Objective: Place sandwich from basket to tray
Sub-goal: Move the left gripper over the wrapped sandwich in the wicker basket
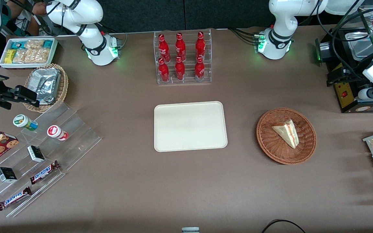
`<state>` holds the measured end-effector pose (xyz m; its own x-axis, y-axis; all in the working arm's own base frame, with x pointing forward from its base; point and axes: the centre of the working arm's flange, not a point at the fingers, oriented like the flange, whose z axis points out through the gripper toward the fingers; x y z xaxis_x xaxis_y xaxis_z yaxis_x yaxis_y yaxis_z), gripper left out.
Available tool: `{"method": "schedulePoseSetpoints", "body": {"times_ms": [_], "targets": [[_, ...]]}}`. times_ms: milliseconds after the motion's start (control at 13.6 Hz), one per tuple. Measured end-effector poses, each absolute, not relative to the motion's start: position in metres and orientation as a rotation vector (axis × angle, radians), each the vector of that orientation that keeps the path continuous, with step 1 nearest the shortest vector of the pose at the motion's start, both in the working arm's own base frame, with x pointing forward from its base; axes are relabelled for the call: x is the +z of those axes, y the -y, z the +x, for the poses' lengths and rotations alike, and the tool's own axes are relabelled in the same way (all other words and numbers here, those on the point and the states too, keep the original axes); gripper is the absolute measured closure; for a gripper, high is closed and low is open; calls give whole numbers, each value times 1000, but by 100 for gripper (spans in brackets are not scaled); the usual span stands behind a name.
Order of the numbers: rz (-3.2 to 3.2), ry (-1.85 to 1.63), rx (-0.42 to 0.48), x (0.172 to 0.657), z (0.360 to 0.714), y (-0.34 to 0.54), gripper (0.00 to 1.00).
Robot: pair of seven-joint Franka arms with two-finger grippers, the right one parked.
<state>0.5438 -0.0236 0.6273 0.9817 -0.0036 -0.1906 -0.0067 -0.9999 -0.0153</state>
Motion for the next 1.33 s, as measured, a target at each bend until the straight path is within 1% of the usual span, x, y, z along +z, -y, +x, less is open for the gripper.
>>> {"method": "schedulePoseSetpoints", "body": {"times_ms": [295,443,590,738,959,1180,1328], "targets": [[-3087,30,302,622,548,21,0],[-3063,46,304,604,559,18,0],[-3053,105,312,573,572,14,0],[-3041,228,293,537,584,13,0],[-3021,423,231,476,594,18,0],[-3009,598,173,417,591,21,0],[-3002,692,111,386,586,23,0]]}}
